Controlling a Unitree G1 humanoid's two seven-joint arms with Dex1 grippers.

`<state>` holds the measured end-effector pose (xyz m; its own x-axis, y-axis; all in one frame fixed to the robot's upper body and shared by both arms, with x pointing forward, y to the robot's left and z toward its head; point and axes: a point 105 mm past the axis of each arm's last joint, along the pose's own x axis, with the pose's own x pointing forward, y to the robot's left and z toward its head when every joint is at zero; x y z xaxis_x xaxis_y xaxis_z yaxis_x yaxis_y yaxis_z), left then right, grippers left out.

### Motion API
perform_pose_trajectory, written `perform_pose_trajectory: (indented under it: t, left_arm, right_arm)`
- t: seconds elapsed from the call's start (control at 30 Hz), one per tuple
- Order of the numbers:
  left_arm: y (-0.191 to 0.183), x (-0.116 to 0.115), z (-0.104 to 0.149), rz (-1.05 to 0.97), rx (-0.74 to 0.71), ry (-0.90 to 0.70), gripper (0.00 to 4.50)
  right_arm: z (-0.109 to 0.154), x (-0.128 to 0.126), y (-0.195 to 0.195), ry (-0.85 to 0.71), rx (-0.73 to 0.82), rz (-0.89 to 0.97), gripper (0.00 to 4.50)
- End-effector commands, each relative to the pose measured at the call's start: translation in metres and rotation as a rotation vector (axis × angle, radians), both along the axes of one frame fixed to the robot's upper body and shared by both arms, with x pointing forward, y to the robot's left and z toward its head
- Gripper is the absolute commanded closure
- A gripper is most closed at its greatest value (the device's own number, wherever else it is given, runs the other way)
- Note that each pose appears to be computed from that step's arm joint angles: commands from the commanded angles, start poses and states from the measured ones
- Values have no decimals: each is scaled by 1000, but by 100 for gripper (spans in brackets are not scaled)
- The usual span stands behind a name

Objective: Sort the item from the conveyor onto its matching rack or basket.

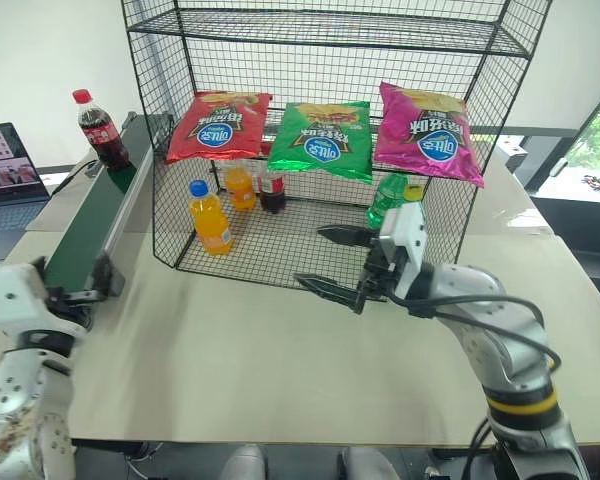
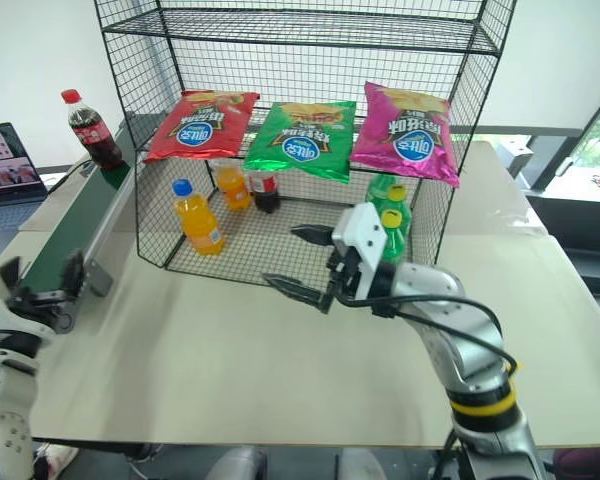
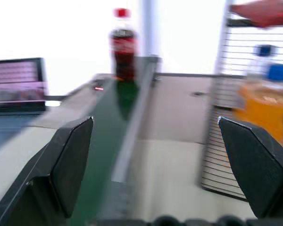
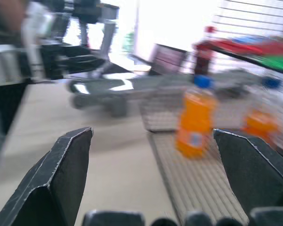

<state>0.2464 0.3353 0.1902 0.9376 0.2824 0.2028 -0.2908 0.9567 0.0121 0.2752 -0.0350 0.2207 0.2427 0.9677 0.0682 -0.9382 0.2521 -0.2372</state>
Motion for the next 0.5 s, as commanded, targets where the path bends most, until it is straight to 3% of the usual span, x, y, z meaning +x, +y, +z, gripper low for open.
perform_pose_trajectory:
  t: [0.03,0.23,0.5]
  left_arm:
    - [30,-9,12,79,-8,-41,1]
    - [51,-10,12,64,-16,-27,1]
    - [59,-4,14,33,-12,-12,1]
  right_arm:
    - [16,-8,14,-36,31,152,0]
    - [35,-13,31,-71,68,274,0]
    - [46,-13,38,-99,88,295,0]
